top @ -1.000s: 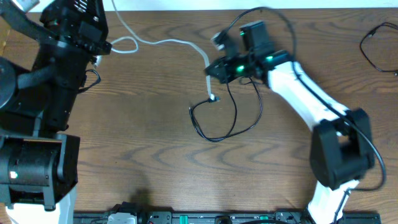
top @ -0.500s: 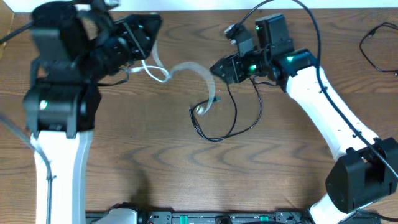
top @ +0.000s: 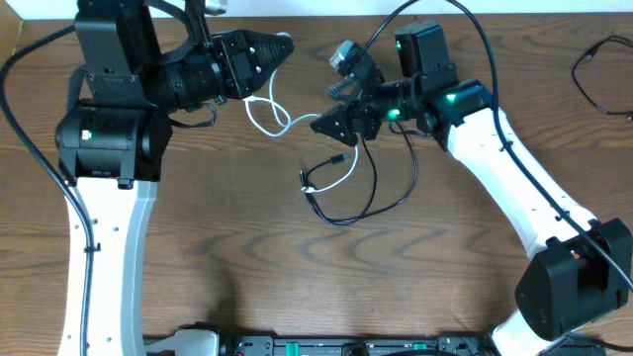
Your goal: Untangle cables
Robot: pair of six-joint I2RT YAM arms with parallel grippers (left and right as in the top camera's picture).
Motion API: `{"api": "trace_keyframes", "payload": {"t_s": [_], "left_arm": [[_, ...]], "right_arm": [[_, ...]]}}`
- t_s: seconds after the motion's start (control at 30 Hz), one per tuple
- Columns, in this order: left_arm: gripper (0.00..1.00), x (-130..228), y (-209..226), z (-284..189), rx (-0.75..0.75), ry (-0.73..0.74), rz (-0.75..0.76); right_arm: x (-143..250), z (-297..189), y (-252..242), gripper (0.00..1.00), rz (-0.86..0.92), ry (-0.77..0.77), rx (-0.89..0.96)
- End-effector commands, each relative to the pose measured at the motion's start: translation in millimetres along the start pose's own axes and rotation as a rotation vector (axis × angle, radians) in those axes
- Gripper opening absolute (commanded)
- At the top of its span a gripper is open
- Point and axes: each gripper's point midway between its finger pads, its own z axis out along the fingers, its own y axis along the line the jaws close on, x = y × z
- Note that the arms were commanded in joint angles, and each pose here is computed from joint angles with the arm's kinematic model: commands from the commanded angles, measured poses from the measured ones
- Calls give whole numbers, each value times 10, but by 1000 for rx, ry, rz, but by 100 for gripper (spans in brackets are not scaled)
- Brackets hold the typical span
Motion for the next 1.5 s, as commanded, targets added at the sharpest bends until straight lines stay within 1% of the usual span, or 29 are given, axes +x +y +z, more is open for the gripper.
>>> {"api": "trace_keyframes", "payload": {"t_s": [0.0,0.13,0.23,0.37,0.53,0.6,0.63,0.67,0.7,0.8,0.93,1.0,1.07,1.1,1.13,1.2,1.27,1.3,1.4,1.47], "left_arm": [[7,20,-255,-87,88,13,40],[7,17,-274,-89,97,14,19],[7,-6,-297,-91,107,9,-3],[7,-49,-336,-98,120,-3,-29],[7,-68,-463,-129,174,0,-20],[7,-77,-489,-147,178,-5,-32],[7,-82,-500,-154,179,-7,-36],[7,-91,-517,-165,182,-11,-42],[7,-97,-532,-174,184,-15,-41],[8,-137,-552,-213,183,-35,-22],[8,-212,-448,-280,152,-65,-29],[8,-250,-391,-316,137,-80,-24],[9,-290,-318,-348,111,-100,16],[12,-303,-266,-354,89,-109,24],[17,-316,-144,-359,31,-126,16],[29,-324,10,-361,-48,-146,-6],[46,-326,125,-371,-110,-158,-4],[51,-323,161,-375,-129,-160,4],[61,-295,230,-380,-166,-153,24],[63,-275,243,-380,-172,-144,41]], "right_arm": [[-101,78,226,81,-89,-33,-94],[-151,211,377,79,-153,-46,-128],[-134,320,442,76,-174,-36,-131],[-75,473,420,68,-180,-22,-127],[-95,558,376,57,-201,-42,-128],[-134,557,368,47,-213,-56,-123],[-153,557,357,39,-219,-63,-117],[-178,556,334,22,-217,-70,-104],[-198,551,281,1,-188,-74,-78],[-251,495,117,1,-38,-88,-18],[-282,311,-11,1,84,-101,7],[-339,148,-86,1,130,-121,33],[-453,-53,-130,1,197,-160,55],[-532,-193,-142,1,231,-185,68],[-652,-430,-152,1,269,-225,92],[-804,-763,-152,1,304,-282,125],[-943,-1101,-131,1,326,-342,158],[-1003,-1275,-112,1,332,-373,176],[-1115,-1770,-61,1,354,-458,235],[-1127,-2075,-40,1,372,-502,280]]}}
